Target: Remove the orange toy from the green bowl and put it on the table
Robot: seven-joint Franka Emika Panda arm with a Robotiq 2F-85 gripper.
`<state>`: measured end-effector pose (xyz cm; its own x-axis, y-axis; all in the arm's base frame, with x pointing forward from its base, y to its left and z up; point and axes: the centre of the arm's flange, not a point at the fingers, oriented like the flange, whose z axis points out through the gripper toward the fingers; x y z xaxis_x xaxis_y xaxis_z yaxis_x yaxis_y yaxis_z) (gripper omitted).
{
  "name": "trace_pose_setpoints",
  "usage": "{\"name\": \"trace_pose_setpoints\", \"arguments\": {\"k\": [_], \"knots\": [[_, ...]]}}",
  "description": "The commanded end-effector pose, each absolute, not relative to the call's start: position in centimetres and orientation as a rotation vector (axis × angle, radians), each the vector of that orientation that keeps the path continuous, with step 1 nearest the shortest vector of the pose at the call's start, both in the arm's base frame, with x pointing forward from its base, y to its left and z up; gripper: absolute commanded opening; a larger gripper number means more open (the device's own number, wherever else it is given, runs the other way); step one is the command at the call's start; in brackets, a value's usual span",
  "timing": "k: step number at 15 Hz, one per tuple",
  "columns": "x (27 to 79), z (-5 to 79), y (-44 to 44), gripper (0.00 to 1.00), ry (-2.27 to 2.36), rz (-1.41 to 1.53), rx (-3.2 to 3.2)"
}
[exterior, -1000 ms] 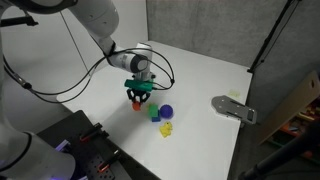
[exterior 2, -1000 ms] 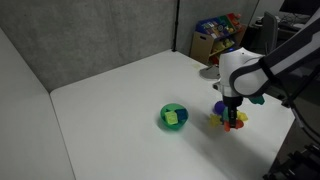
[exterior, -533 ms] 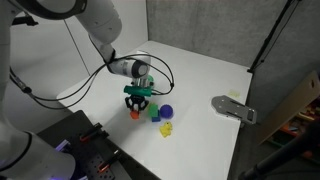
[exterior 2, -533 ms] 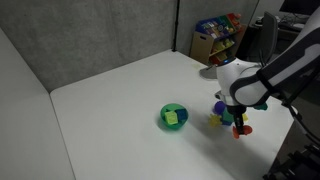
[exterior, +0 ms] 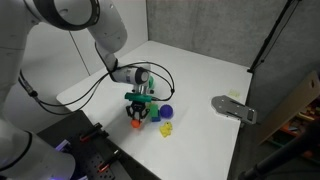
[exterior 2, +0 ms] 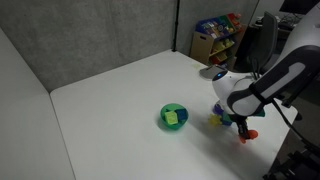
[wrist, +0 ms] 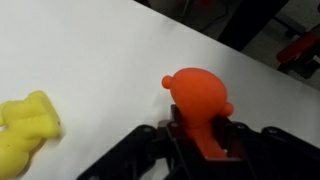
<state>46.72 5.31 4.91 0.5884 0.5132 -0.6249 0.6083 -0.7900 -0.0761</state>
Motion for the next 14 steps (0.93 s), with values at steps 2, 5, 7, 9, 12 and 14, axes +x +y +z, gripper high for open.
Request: {"name": "trace_pose_setpoints", "arguments": {"k": [2, 5, 7, 9, 12, 14], "knots": [[47.8, 4.7, 5.6, 0.72, 0.924, -1.011, 2.59], [48.6, 5.9, 6.2, 0.97, 0.927, -1.002, 2.585], [49.3, 6.9, 6.7, 1.0, 0.927, -0.98, 2.591], [50.3, 8.4, 7.3, 1.0, 0.938, -0.924, 2.626], [51.8, 11.2, 8.6, 1.0, 0.952, -0.823, 2.691], [52.8, 13.6, 9.8, 1.0, 0.946, -0.751, 2.736]]}}
